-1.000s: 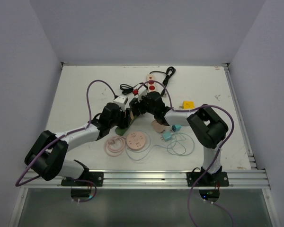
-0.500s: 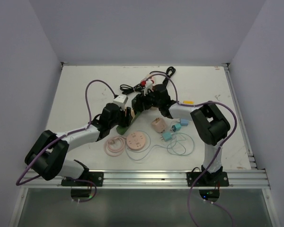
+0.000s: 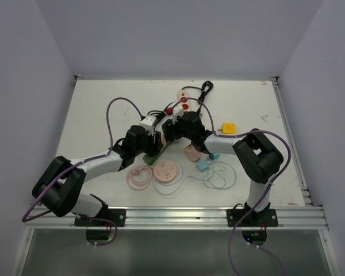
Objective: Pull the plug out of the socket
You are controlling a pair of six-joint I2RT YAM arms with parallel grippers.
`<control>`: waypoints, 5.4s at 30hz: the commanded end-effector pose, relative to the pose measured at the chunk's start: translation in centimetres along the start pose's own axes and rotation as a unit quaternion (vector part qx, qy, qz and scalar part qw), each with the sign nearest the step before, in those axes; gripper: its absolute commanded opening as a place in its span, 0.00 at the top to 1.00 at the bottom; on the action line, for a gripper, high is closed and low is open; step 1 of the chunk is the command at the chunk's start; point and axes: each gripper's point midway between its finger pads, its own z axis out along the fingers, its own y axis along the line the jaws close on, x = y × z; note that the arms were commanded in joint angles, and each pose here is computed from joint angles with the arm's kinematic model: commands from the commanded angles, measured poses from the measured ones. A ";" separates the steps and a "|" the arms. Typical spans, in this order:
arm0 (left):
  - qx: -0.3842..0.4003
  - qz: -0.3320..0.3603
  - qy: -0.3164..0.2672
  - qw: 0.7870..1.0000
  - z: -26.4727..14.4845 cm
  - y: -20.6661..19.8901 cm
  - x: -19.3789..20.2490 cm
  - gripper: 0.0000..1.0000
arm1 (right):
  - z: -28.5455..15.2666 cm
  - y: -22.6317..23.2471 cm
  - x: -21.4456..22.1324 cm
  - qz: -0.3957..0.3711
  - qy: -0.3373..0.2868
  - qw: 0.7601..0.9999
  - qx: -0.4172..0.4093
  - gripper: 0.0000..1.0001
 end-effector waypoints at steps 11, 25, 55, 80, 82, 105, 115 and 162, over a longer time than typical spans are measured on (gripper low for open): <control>-0.076 -0.031 0.014 0.997 0.3 3.2 1.8 1.00 | -1.7 0.4 -7.6 0.129 -0.089 0.983 -0.099 1.00; -0.076 -0.030 0.019 0.996 0.6 3.1 1.6 1.00 | -2.2 3.4 -4.9 0.001 -0.044 0.998 -0.050 0.99; -0.077 -0.028 0.023 0.996 0.5 3.1 1.8 1.00 | -3.0 -0.9 -6.8 0.114 -0.049 0.991 -0.052 0.97; -0.084 -0.028 0.027 0.996 0.8 3.3 1.6 1.00 | -4.5 1.2 -6.9 -0.026 -0.016 1.000 -0.005 0.90; -0.082 -0.029 0.028 0.996 0.9 3.2 1.8 1.00 | -5.0 1.5 -7.3 -0.030 -0.024 0.999 -0.002 0.90; -0.110 -0.002 0.021 0.994 0.6 3.5 1.1 1.00 | -0.8 0.5 -7.8 0.060 0.031 0.998 -0.009 0.89; -0.134 0.014 0.027 0.991 0.7 3.6 1.1 1.00 | -2.9 0.0 -7.9 0.027 0.015 1.000 0.001 0.85; -0.088 0.024 0.027 0.995 0.7 1.9 0.1 1.00 | -13.9 -13.2 6.3 0.372 0.073 0.906 0.189 0.29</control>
